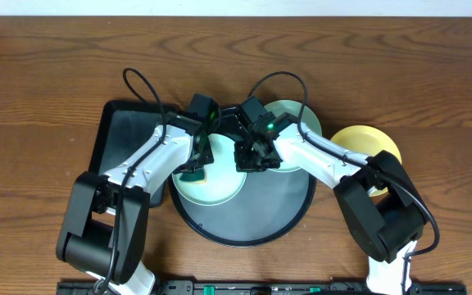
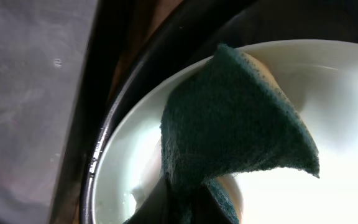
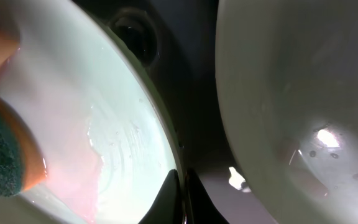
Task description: Clean dirty plates on tray and stack at the side
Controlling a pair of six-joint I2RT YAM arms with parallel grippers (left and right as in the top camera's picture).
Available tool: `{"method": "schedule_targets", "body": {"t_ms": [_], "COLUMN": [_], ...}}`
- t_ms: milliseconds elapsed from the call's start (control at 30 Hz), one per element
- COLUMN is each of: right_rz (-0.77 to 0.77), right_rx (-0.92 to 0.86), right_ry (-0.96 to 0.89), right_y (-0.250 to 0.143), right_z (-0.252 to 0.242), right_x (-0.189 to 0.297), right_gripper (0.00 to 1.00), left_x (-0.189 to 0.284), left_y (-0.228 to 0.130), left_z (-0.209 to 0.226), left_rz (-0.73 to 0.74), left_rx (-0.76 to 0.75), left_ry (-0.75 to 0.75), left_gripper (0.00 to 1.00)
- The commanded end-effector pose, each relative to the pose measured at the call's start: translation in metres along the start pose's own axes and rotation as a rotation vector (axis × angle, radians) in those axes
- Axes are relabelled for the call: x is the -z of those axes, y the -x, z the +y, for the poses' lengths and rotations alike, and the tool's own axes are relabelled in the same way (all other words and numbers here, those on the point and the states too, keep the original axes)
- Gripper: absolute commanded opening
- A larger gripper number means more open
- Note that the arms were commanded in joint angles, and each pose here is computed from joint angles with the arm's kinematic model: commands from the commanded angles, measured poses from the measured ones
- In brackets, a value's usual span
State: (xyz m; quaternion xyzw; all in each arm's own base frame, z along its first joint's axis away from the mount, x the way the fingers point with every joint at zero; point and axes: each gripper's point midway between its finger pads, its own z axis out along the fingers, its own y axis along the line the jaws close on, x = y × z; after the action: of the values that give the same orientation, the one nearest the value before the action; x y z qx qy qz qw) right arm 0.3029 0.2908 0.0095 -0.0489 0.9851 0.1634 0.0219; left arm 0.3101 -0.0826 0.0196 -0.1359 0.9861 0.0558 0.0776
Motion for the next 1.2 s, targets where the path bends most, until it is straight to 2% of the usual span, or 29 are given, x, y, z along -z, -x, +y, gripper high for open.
{"method": "schedule_targets", "body": {"t_ms": [0, 67, 167, 267, 367, 433, 567, 767, 867, 1000, 1033, 1167], "right_rz": [-0.012, -0.012, -0.012, -0.013, -0.014, -0.015, -0.013, -0.013, -0.012, -0.01, -0.013, -0.013], "right_rx": [-0.002, -0.002, -0.002, -0.002, -0.001, -0.001, -0.001, -0.001, 0.0, 0.004, 0.003, 0.003], "right_ry": [0.005, 0.005, 0.005, 0.005, 0.006, 0.007, 0.005, 0.005, 0.004, 0.004, 0.005, 0.005], "right_y": [0.004, 0.004, 0.004, 0.004, 0.004, 0.004, 0.004, 0.004, 0.003, 0.003, 0.004, 0.004], "right_z": [0.005, 0.005, 0.005, 0.005, 0.005, 0.005, 0.005, 0.005, 0.005, 0.004, 0.004, 0.004], "right_x": [0.005, 0.005, 0.005, 0.005, 0.005, 0.005, 0.005, 0.005, 0.005, 0.005, 0.005, 0.005], "right_gripper": [0.01, 0.01, 0.01, 0.01, 0.01, 0.01, 0.01, 0.01, 0.01, 0.01, 0.01, 0.01], "left_x": [-0.003, -0.003, 0.006, 0.021, 0.019, 0.014, 0.003, -0.005, -0.006, -0.005, -0.003, 0.005], "left_y": [0.002, -0.011, -0.037, -0.052, -0.042, -0.029, -0.001, 0.031, 0.022, -0.006, -0.022, -0.048], "left_z": [0.019, 0.0, -0.038, -0.066, -0.07, -0.066, -0.049, 0.006, 0.014, 0.016, 0.012, -0.015], "left_rz": [-0.002, 0.076, 0.201, 0.261, 0.219, 0.171, 0.054, -0.094, -0.053, 0.065, 0.14, 0.268], "left_rx": [0.019, -0.069, -0.233, -0.319, -0.302, -0.236, -0.138, 0.074, 0.1, 0.058, -0.022, -0.186], "left_ry": [0.081, -0.03, -0.278, -0.482, -0.485, -0.431, -0.289, -0.005, 0.024, 0.026, -0.012, -0.2], "left_gripper": [0.07, 0.07, 0.07, 0.07, 0.07, 0.07, 0.08, 0.07, 0.07, 0.08, 0.07, 0.07]}}
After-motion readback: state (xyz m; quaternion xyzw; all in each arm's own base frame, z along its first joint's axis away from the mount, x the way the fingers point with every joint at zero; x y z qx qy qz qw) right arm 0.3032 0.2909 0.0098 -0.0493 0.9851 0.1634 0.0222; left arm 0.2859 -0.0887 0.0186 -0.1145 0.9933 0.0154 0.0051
